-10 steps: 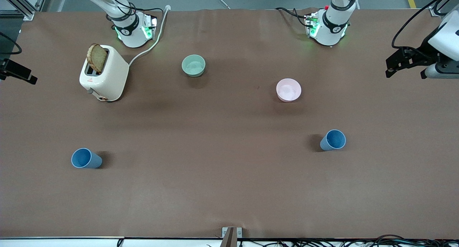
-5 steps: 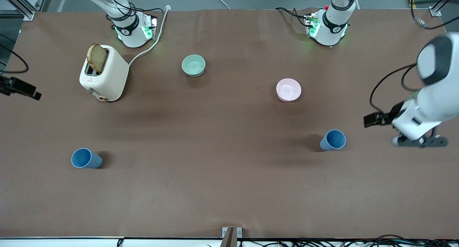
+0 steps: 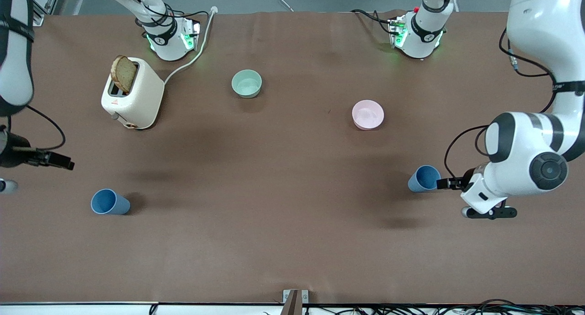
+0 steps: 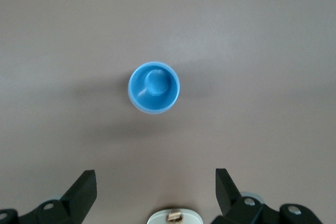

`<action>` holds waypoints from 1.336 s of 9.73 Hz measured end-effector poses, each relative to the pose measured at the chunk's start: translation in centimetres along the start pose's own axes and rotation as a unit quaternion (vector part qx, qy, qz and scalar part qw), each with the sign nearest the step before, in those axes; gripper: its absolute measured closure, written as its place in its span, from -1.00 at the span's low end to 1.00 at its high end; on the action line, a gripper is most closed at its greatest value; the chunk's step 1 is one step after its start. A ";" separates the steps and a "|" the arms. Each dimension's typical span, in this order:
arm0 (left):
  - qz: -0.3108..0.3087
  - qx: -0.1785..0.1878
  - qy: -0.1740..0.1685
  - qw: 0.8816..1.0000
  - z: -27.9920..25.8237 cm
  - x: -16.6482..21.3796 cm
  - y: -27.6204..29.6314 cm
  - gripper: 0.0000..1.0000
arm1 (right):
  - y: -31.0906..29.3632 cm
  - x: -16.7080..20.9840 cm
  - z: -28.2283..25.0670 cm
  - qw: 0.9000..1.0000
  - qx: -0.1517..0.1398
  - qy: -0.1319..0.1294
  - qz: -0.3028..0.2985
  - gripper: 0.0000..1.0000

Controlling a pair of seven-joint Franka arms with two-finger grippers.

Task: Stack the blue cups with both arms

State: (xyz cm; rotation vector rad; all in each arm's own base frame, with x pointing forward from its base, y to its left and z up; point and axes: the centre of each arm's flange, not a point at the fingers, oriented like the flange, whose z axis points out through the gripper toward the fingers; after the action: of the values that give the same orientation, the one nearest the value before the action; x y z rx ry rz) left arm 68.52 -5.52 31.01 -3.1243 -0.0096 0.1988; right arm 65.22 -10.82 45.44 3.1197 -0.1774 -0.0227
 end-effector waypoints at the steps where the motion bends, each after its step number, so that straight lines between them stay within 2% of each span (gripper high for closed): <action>1: 0.000 -0.001 0.000 1.000 1.7 0.1 0.0 -0.96 | 0.8 0.6 3.3 1.000 -0.003 0.012 -0.003 -1.00; 3: -0.001 -0.003 -0.001 1.000 4.2 -0.4 0.4 -0.91 | 1.1 1.4 9.3 1.000 -0.009 0.022 -0.004 -1.00; 5: -0.005 -0.003 -0.005 1.000 4.9 -1.1 0.7 -0.81 | 0.8 2.4 12.8 0.999 -0.014 0.035 -0.009 -1.00; 8: -0.006 -0.002 0.002 1.000 3.5 -1.7 0.6 -0.82 | 0.8 2.8 17.0 0.999 -0.016 0.028 -0.012 -1.00; 10: -0.006 -0.001 0.004 1.000 2.3 -2.0 0.5 -0.81 | 0.7 2.9 19.1 1.000 -0.005 0.024 -0.005 -0.98; 12: -0.005 0.001 -0.005 1.000 2.2 -2.6 0.5 -0.79 | 0.8 3.0 19.9 1.000 -0.002 0.028 -0.015 -0.81; 13: -0.005 0.001 -0.011 1.000 2.8 -2.9 0.5 -0.77 | 0.9 3.1 20.1 0.999 0.002 0.029 -0.016 -0.45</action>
State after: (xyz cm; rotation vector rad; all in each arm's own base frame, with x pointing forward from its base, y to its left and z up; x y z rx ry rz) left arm 65.30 -6.02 28.61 -3.1183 -0.0242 0.2337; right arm 67.84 -12.34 25.31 3.1221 -0.1277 0.0669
